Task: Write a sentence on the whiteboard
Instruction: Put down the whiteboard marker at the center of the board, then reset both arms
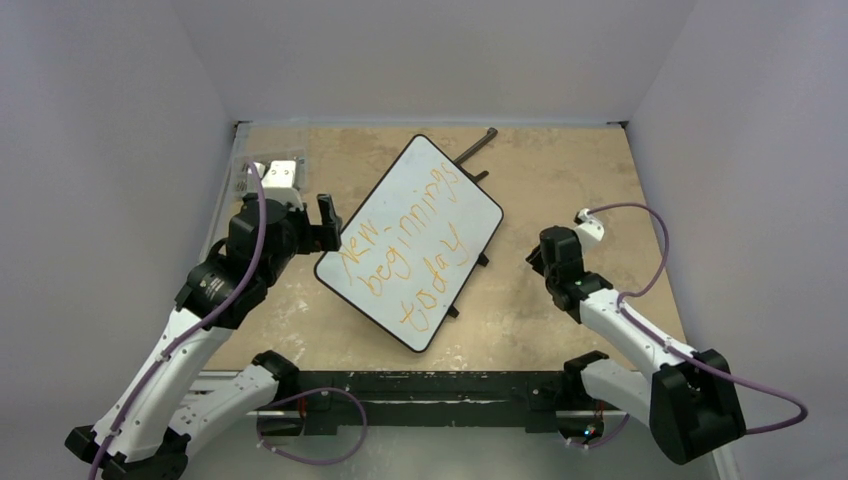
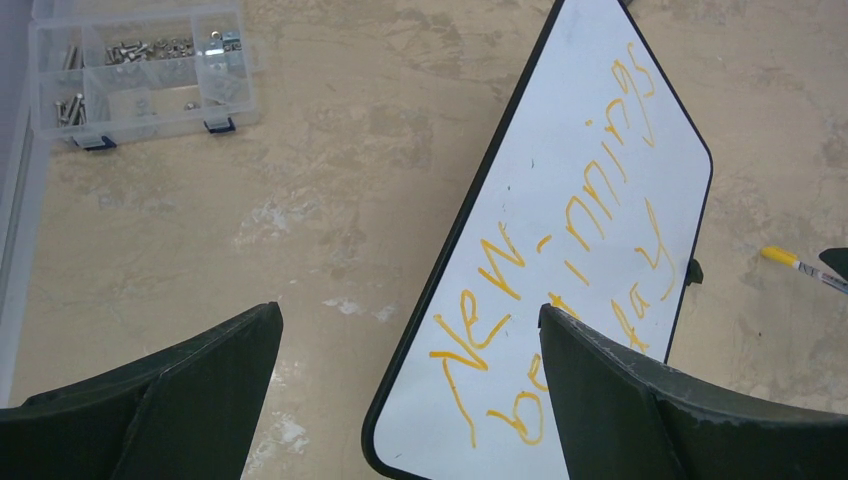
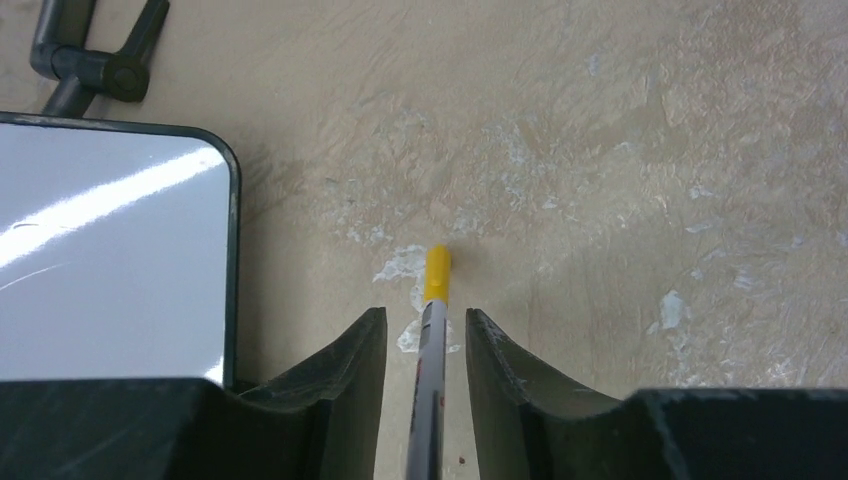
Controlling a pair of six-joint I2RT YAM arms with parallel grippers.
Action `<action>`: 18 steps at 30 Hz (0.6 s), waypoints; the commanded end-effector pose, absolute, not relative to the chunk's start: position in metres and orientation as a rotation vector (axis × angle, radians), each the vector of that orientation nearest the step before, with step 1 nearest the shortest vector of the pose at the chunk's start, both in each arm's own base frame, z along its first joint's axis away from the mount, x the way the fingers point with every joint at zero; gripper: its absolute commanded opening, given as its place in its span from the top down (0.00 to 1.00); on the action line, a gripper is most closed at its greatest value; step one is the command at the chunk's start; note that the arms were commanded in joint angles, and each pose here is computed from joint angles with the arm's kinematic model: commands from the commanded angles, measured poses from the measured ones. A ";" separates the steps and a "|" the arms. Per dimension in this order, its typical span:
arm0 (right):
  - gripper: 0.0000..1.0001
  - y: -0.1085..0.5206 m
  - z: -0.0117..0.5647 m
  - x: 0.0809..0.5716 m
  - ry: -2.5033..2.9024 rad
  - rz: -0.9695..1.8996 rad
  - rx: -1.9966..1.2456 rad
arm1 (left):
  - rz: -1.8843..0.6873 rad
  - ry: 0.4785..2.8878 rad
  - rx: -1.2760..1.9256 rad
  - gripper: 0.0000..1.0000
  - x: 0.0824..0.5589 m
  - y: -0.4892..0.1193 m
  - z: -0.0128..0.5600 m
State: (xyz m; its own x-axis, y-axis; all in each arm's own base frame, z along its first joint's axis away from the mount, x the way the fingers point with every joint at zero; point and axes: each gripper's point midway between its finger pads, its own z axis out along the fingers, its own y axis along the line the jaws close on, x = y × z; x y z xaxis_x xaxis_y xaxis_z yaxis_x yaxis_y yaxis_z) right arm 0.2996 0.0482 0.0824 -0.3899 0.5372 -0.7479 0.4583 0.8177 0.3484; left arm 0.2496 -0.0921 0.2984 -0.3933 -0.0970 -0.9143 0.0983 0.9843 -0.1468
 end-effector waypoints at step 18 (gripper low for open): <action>0.03 0.040 0.148 0.296 1.906 0.159 0.731 | -0.160 1.969 0.053 0.00 0.248 -0.083 0.291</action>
State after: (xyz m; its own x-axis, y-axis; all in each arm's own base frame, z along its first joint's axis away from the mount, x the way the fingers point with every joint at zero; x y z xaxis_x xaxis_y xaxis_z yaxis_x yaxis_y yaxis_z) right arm 0.2885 0.0445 0.1051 -0.3398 0.5717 -0.7468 0.4511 0.7958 0.4040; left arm 0.2481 -0.0859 0.2885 -0.4114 -0.0583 -0.9096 0.0997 0.9891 -0.1085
